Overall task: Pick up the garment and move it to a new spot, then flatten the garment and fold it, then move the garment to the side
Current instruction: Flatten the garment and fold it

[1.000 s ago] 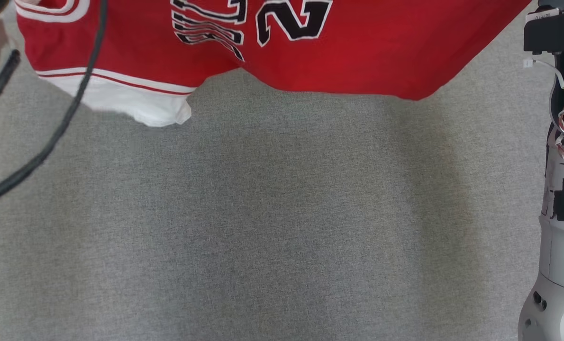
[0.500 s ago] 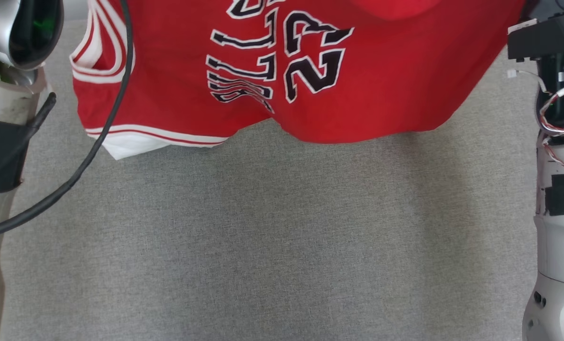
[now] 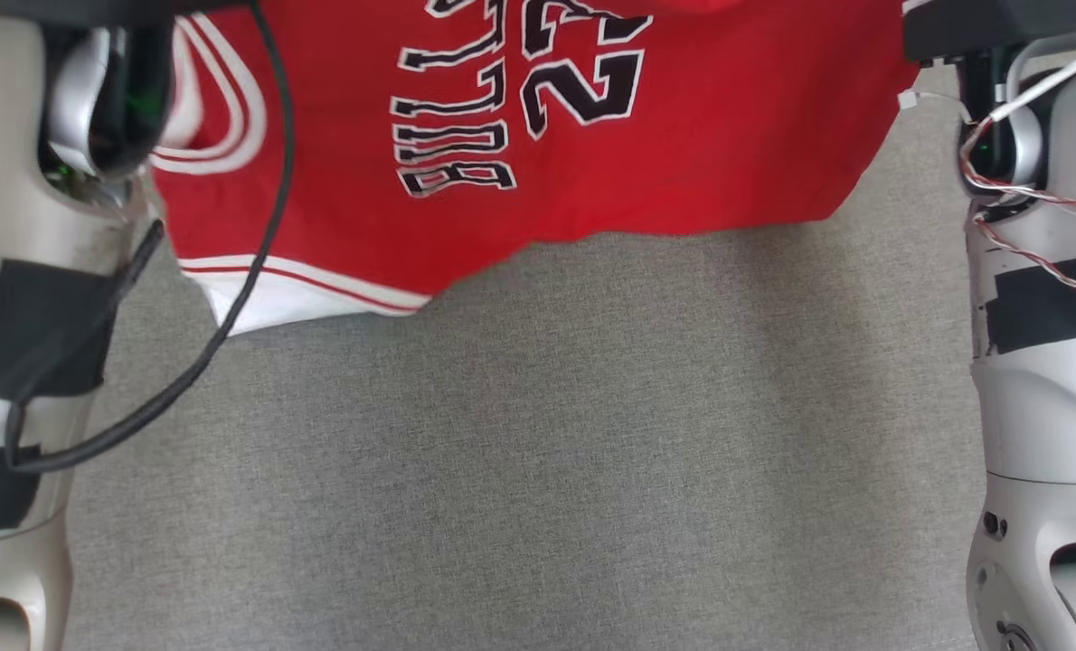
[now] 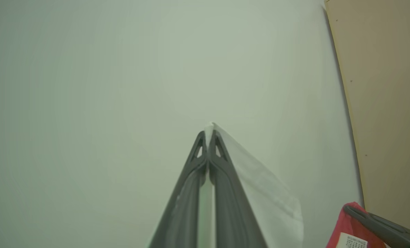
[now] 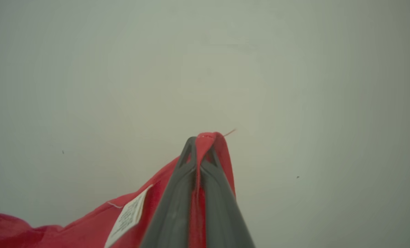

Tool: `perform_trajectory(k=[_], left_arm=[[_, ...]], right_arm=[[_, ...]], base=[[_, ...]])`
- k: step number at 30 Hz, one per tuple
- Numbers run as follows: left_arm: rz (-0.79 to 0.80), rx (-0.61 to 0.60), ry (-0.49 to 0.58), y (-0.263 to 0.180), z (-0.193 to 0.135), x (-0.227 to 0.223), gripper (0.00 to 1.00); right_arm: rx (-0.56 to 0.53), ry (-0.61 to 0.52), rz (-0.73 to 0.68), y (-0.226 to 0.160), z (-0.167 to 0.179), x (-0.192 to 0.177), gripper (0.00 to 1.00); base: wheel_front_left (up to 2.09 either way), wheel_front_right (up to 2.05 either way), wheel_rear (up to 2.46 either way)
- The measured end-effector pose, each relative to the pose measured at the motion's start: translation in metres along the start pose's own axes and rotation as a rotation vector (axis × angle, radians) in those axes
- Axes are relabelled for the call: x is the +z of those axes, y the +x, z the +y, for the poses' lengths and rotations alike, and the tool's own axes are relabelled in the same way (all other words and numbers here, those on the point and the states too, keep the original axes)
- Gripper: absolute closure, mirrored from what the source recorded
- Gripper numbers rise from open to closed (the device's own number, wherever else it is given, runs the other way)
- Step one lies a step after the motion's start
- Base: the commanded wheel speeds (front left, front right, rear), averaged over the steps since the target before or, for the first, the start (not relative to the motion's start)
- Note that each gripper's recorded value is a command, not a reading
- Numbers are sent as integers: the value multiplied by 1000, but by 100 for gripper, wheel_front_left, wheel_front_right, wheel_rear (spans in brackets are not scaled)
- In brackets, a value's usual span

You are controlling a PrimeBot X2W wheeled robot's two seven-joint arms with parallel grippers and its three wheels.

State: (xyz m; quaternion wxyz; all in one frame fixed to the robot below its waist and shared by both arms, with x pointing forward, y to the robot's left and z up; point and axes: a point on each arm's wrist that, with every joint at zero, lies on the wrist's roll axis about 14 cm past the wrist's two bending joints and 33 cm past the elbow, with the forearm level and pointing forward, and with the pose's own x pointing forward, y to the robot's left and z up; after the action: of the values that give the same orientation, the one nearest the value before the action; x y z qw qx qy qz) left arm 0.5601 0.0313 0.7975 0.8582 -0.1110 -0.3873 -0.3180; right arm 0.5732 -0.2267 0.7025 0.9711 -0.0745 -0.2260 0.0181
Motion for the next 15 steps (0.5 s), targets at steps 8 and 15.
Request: perform_trajectory(k=[8,15], left_arm=[[21,38,-3,-10,12,-19,100],[-110,60,21,1,15,14,100]], right_arm=[[-10,-4,-6,8,-3,-11,100],[-36,-50,-129,23,-11,18,100]], base=[[0,0,0],[0,0,0]])
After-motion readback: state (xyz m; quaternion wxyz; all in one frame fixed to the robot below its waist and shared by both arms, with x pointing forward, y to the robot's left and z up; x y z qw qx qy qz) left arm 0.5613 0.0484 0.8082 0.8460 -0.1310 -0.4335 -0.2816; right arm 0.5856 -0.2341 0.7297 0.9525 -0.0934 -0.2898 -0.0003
